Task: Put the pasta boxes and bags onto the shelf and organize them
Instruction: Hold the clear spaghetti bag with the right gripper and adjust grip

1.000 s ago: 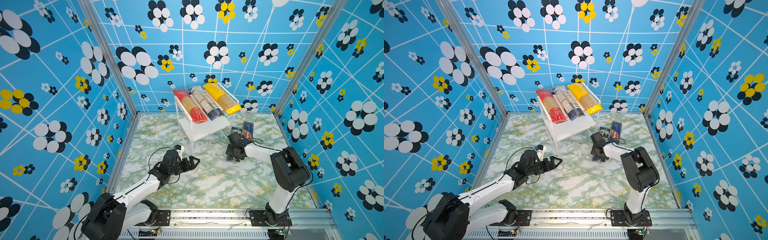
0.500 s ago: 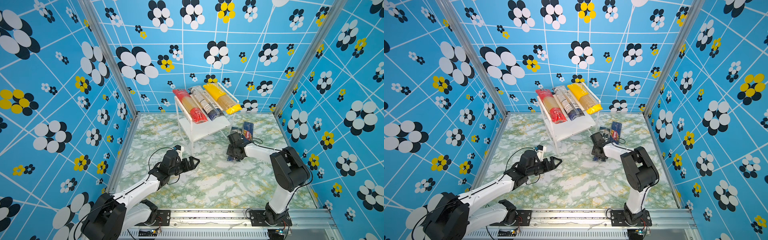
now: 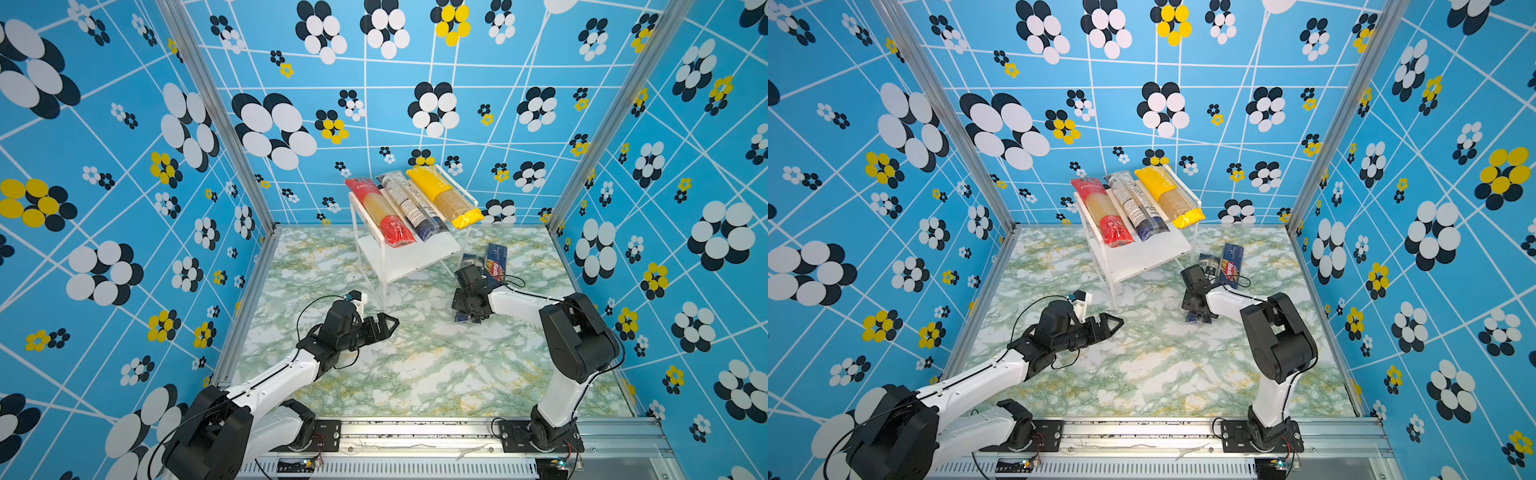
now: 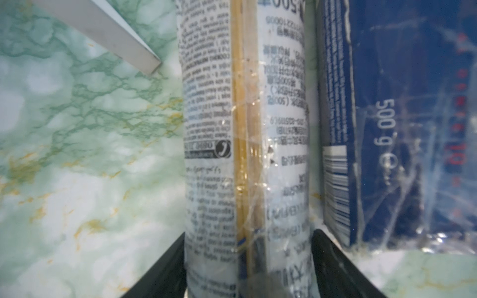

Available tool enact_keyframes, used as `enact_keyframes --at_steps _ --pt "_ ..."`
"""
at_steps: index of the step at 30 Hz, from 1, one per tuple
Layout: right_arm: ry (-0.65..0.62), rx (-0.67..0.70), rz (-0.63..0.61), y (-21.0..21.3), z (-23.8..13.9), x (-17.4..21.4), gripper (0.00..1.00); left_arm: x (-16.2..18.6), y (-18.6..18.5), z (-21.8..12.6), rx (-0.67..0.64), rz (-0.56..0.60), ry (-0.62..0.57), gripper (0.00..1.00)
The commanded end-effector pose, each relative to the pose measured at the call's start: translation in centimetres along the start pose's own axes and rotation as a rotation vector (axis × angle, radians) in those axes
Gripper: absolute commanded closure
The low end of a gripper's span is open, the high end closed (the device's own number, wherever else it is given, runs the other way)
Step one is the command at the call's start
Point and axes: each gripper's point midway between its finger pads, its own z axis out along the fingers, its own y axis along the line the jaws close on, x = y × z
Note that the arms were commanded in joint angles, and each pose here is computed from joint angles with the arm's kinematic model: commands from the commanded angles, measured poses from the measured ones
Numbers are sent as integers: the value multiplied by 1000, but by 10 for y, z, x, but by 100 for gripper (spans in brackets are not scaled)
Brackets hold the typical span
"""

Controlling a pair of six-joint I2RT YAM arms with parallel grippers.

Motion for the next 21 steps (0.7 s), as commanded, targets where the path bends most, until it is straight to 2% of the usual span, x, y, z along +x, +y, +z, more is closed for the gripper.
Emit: enact_keyframes --at_steps 1,8,21 --pt "52 59 -22 -13 12 18 27 1 4 -3 -5 1 -3 1" --pt "65 48 -24 -12 15 23 39 1 4 -3 -6 0 -4 1" --pt "79 41 -38 -11 17 27 51 0 3 -2 -5 0 -4 1"
